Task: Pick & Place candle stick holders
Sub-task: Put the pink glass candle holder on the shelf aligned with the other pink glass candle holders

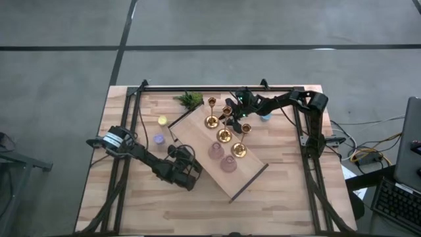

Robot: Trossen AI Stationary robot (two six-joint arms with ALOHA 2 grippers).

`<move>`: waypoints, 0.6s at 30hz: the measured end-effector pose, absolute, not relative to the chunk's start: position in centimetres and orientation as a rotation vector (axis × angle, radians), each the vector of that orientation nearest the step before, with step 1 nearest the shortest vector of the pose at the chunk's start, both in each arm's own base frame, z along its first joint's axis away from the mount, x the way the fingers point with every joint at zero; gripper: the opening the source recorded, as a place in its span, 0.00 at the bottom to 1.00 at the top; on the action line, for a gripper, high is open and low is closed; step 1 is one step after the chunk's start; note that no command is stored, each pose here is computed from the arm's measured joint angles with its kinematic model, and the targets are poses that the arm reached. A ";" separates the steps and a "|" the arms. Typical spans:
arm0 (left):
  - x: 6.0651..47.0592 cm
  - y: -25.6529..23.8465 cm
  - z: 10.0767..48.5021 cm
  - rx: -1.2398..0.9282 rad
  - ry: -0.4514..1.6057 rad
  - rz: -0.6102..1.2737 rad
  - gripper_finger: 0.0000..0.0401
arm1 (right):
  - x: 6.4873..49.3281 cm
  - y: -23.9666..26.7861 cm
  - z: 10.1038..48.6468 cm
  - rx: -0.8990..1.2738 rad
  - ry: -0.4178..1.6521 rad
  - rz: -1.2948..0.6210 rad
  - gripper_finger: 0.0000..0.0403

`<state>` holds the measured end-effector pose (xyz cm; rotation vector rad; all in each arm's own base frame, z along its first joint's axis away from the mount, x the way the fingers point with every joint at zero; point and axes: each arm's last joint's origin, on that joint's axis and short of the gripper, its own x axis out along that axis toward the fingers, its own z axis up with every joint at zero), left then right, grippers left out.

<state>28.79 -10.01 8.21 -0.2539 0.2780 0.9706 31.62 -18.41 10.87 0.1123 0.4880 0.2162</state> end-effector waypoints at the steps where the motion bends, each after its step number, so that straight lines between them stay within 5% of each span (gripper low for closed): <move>1: 28.8 -10.0 8.2 -0.255 0.278 0.972 0.66 | 31.6 -18.4 10.9 0.111 0.487 0.216 0.38; 18: 28.8 -10.1 8.1 -0.256 0.313 0.951 0.66 | 31.9 -17.5 10.9 0.169 0.479 0.303 0.39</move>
